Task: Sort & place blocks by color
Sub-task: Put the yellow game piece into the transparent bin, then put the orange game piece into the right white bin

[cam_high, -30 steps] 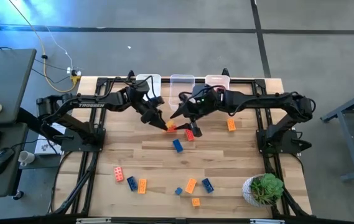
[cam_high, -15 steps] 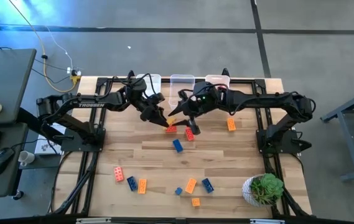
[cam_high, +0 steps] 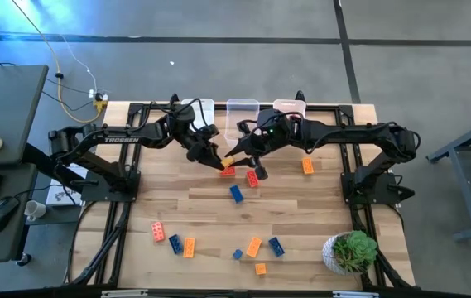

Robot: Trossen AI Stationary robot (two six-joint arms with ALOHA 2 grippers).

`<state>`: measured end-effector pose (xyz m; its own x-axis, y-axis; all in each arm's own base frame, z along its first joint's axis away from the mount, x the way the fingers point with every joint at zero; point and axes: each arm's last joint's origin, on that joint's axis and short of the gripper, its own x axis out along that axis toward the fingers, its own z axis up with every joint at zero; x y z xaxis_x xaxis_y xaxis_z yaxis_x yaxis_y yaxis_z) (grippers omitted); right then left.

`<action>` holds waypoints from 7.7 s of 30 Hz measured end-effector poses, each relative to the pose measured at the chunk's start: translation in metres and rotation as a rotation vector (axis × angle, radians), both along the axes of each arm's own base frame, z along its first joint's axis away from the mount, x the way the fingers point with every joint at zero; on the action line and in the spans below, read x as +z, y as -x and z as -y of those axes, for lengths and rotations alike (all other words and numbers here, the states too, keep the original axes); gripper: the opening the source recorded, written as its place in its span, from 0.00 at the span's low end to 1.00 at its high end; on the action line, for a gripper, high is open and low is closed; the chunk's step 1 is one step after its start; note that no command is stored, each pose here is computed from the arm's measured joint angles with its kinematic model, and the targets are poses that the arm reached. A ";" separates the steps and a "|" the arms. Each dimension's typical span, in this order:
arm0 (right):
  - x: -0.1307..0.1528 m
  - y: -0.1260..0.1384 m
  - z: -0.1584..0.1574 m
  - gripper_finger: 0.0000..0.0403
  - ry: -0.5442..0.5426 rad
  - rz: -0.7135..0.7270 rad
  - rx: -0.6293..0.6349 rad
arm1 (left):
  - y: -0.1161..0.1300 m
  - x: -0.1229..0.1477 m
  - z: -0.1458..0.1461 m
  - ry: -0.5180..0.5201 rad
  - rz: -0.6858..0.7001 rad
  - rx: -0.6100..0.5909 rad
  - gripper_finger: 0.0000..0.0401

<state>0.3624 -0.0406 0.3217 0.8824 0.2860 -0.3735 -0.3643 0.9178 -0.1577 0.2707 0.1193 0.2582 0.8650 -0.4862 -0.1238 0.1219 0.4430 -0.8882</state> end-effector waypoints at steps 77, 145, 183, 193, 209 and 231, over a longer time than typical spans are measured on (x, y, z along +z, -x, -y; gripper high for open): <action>-0.095 0.010 0.135 0.22 -0.422 -0.415 -1.040 | 0.062 -0.026 0.013 -0.706 -0.819 0.598 0.49; -0.154 -0.013 -0.029 0.59 -0.576 -0.860 -1.213 | 0.072 -0.022 0.023 -0.787 -0.856 0.539 0.49; -0.133 -0.004 -0.015 0.26 -0.532 -0.837 -1.175 | 0.071 -0.022 0.023 -0.807 -0.850 0.522 0.49; -0.074 0.034 0.026 0.26 -0.452 -0.671 -1.332 | 0.071 -0.022 0.023 -0.805 -0.849 0.520 0.49; -0.082 0.081 0.130 0.26 -0.297 -0.842 -1.428 | 0.074 -0.026 0.033 -0.626 -0.917 0.540 0.49; -0.108 0.096 0.157 0.55 -0.188 -1.060 -1.319 | 0.069 -0.031 0.081 -0.288 -1.046 0.619 0.49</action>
<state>0.2669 -0.1980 0.2140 -0.0560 -0.2767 -0.9593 0.7370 0.6368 -0.2267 0.2016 0.0385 0.2275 0.3616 0.1262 -0.9237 -0.8817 0.3684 -0.2948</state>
